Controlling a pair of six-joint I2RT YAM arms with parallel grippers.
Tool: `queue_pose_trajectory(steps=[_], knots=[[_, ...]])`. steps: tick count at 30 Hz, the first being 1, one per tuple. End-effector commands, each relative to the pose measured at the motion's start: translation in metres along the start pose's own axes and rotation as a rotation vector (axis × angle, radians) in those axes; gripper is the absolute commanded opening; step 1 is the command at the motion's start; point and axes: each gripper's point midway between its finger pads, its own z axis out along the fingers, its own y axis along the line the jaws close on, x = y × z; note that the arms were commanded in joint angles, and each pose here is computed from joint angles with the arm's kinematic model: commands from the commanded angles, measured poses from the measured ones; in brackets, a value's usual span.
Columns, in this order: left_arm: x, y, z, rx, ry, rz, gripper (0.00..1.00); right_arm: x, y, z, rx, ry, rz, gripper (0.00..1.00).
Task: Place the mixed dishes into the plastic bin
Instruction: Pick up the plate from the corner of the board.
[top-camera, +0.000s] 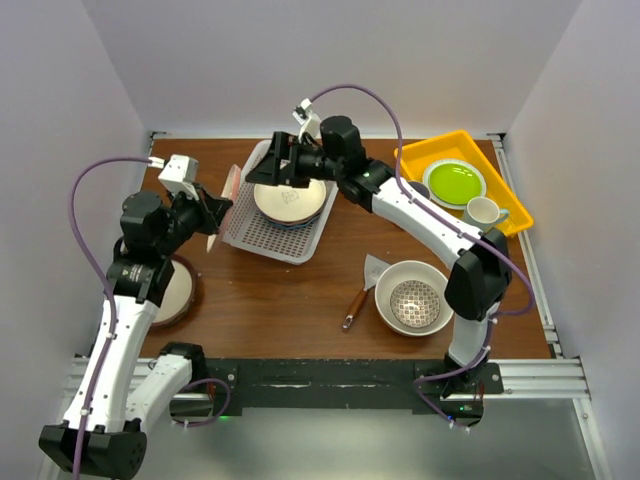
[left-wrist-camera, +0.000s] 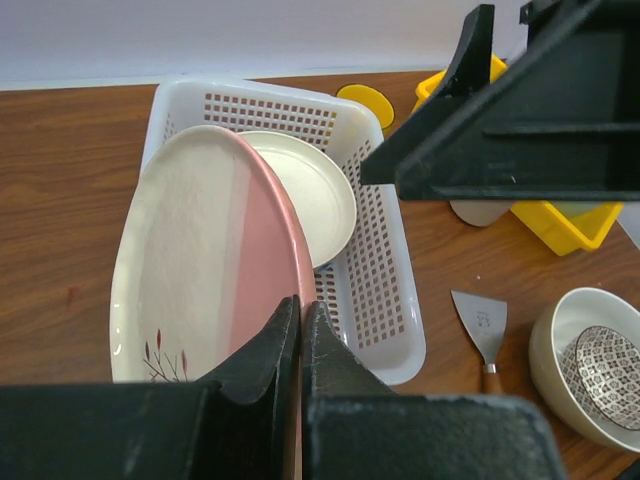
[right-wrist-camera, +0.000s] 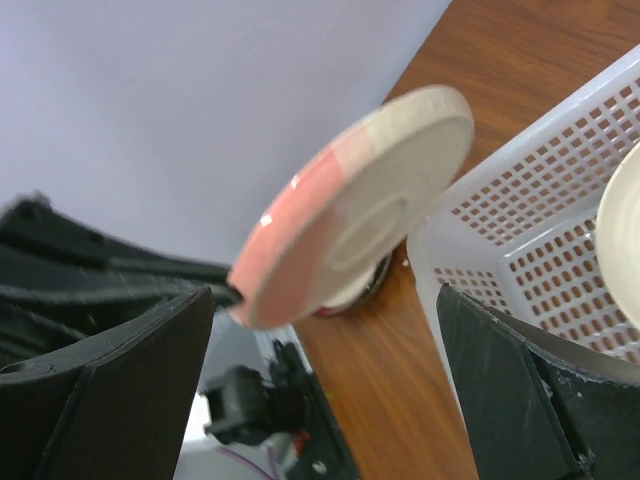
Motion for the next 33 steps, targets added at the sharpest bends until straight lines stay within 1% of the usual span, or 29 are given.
queue_pose_trajectory(steps=[1,3,7,10,11,13,14,17,18,19,24,25,27,28,29,30,31,32,33], knots=[[-0.054,-0.026,-0.007,0.111,-0.209,0.090,0.00,-0.012,0.028,0.009,0.043,-0.053,0.155,0.98],[-0.054,-0.028,-0.007,0.120,-0.214,0.091,0.00,-0.004,0.020,0.018,0.099,-0.054,0.190,0.98],[-0.052,-0.033,-0.007,0.150,-0.209,0.084,0.00,0.012,0.018,0.035,0.156,-0.045,0.205,0.98],[-0.048,-0.035,-0.006,0.171,-0.206,0.072,0.00,0.025,0.016,0.046,0.178,-0.017,0.242,0.96],[-0.048,-0.037,-0.006,0.180,-0.204,0.067,0.00,0.024,0.020,0.049,0.167,-0.022,0.248,0.94],[-0.045,-0.038,-0.006,0.191,-0.196,0.064,0.00,0.030,0.023,0.054,0.131,0.011,0.265,0.82],[-0.044,-0.039,-0.006,0.197,-0.194,0.062,0.00,0.028,0.025,0.054,0.124,0.005,0.273,0.80],[-0.041,-0.041,-0.005,0.210,-0.185,0.064,0.00,0.028,0.028,0.054,0.100,0.005,0.267,0.67],[-0.040,-0.041,-0.005,0.215,-0.179,0.063,0.00,0.029,0.028,0.053,0.097,0.007,0.268,0.58],[-0.038,-0.043,-0.004,0.225,-0.171,0.063,0.00,0.029,0.031,0.052,0.082,0.012,0.262,0.54],[-0.031,-0.049,-0.004,0.268,-0.145,0.061,0.00,0.030,0.032,0.051,0.033,0.010,0.227,0.34],[-0.030,-0.049,-0.004,0.273,-0.141,0.063,0.00,0.030,0.034,0.049,0.018,0.010,0.220,0.26],[-0.026,-0.052,-0.005,0.292,-0.131,0.069,0.00,0.030,0.035,0.047,0.009,0.009,0.206,0.18],[-0.024,-0.052,-0.005,0.298,-0.124,0.073,0.00,0.030,0.035,0.046,0.005,0.005,0.192,0.12],[-0.023,-0.054,-0.006,0.309,-0.122,0.080,0.02,0.029,0.035,0.044,0.001,0.002,0.186,0.08],[-0.022,-0.056,-0.007,0.320,-0.118,0.087,0.12,0.028,0.034,0.044,-0.002,0.001,0.177,0.05],[-0.021,-0.056,-0.008,0.323,-0.113,0.091,0.18,0.026,0.034,0.042,-0.010,-0.006,0.171,0.00],[-0.020,-0.057,-0.009,0.327,-0.111,0.099,0.24,0.024,0.032,0.040,-0.013,-0.008,0.166,0.00],[-0.019,-0.058,-0.011,0.336,-0.108,0.113,0.35,0.024,0.028,0.039,-0.010,-0.007,0.160,0.00]])
